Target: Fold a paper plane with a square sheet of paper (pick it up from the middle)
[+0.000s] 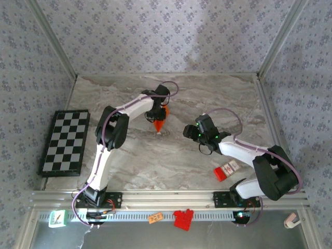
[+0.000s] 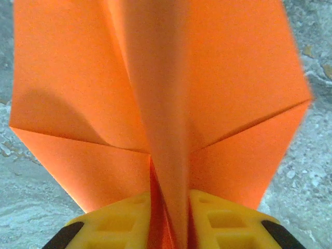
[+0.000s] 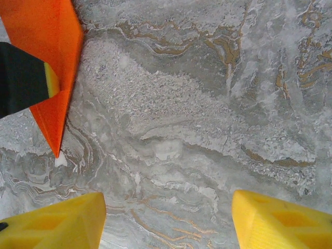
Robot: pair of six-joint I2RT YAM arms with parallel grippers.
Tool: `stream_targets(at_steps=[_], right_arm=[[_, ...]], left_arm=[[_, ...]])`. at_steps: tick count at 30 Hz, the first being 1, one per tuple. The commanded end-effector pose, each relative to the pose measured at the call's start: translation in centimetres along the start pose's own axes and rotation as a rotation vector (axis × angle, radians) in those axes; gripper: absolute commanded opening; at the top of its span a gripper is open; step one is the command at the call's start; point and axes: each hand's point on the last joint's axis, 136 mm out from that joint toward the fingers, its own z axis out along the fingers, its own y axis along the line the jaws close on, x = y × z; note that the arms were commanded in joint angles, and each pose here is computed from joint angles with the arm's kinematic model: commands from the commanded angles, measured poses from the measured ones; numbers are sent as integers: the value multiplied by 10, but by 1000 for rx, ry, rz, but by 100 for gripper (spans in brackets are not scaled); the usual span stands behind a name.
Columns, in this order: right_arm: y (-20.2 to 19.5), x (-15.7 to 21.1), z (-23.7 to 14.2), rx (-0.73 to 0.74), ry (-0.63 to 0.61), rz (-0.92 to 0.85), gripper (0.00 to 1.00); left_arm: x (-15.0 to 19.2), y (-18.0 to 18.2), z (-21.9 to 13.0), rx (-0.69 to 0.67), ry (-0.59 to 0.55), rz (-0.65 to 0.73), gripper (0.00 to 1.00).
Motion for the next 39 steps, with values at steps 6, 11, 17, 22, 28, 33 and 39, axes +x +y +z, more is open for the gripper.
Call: stream_targets(at_steps=[6, 11, 17, 22, 28, 33, 39], right_arm=[[0, -2, -5, -5, -8, 14, 67], [-1, -1, -6, -2, -9, 11, 67], [-1, -3, -7, -1, -15, 7, 67], [-2, -5, -9, 4, -27, 0, 70], [-5, -10, -13, 23, -52, -29, 77], [-6, -13, -16, 32, -67, -47, 84], [-6, -13, -16, 35, -66, -50, 90]], left_arm=[[8, 5, 12, -82, 23, 1, 22], [7, 12, 16, -123, 15, -4, 25], [4, 17, 23, -163, 13, -10, 33], [-2, 23, 26, -195, -6, -38, 36], [-18, 22, 30, -162, -32, -96, 39], [-26, 19, 36, -131, -33, -108, 39], [-28, 16, 40, -116, -24, -89, 40]])
